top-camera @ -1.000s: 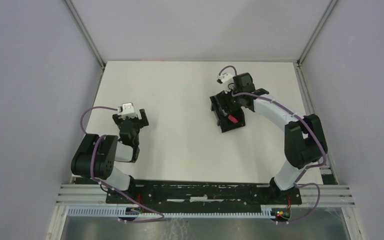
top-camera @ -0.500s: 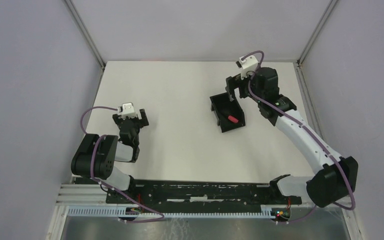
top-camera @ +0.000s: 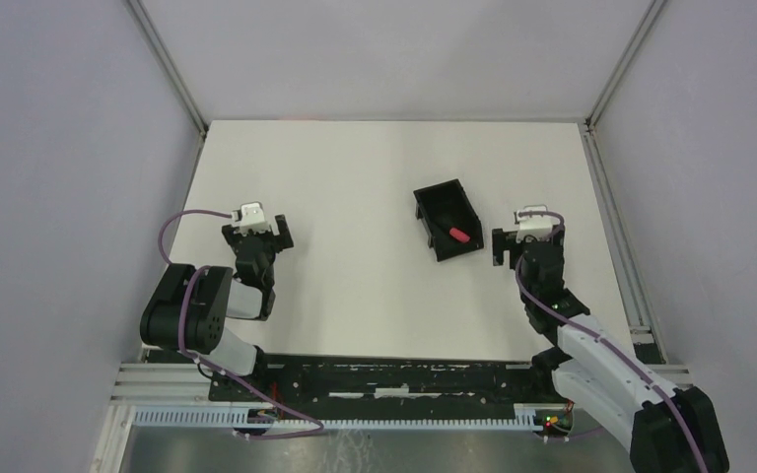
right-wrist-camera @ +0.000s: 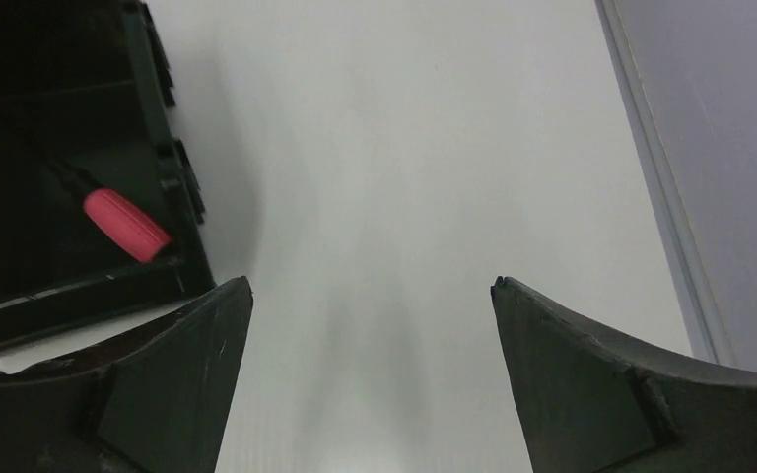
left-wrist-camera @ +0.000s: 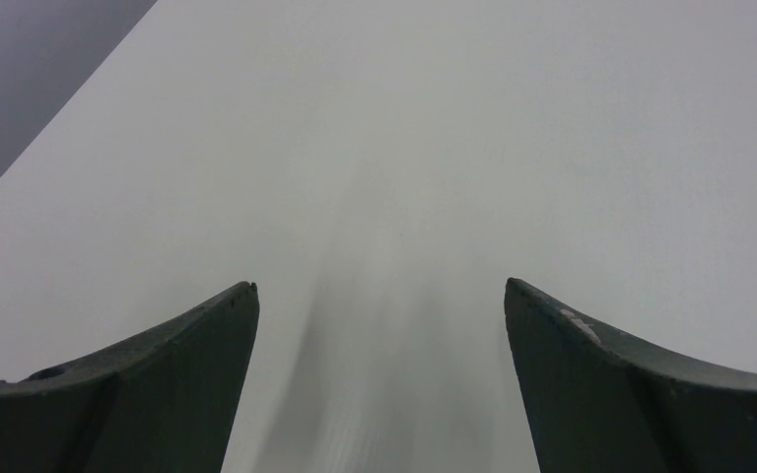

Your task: Put the screwdriver in the bin

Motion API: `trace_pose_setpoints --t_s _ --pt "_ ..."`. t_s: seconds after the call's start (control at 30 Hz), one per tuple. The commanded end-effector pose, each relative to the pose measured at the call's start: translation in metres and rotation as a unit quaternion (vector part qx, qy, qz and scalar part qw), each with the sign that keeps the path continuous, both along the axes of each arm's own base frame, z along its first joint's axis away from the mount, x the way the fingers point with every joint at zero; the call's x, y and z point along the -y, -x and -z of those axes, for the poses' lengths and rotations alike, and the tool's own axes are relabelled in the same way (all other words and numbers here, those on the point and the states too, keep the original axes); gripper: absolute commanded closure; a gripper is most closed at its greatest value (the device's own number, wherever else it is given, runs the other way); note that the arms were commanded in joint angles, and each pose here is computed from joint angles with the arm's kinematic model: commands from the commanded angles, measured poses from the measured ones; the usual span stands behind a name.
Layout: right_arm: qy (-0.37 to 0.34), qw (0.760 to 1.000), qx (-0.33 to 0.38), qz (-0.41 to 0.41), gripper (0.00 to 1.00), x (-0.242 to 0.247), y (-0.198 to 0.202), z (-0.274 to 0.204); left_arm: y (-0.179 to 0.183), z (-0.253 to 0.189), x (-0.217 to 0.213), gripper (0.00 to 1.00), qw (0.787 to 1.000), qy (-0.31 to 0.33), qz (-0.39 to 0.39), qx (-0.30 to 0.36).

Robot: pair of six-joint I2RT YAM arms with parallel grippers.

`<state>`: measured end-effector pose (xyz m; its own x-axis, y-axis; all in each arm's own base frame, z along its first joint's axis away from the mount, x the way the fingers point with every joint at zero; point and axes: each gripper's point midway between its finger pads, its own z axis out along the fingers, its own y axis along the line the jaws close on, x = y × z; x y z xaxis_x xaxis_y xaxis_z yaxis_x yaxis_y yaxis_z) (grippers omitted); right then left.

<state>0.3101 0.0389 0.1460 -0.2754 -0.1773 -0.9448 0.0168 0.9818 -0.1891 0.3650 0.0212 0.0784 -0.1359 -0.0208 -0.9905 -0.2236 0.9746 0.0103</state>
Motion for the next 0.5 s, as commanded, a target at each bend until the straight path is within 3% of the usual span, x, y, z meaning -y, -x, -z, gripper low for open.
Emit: trace_pose_setpoints --t_s 0.0,0.17,0.47 --pt "-0.043 0.994 0.075 0.066 0.02 0.022 0.008 0.003 -0.007 -0.013 0.001 0.0 1.0 0.009 -0.001 0.026" --pt "-0.037 0.995 0.059 0.069 0.02 0.026 0.017 0.026 -0.007 -0.013 0.001 0.0 1.0 0.009 -0.001 0.026" --pt "-0.04 0.995 0.066 0.07 0.02 0.026 0.016 0.025 -0.008 -0.013 0.001 0.0 1.0 0.008 -0.001 0.024"
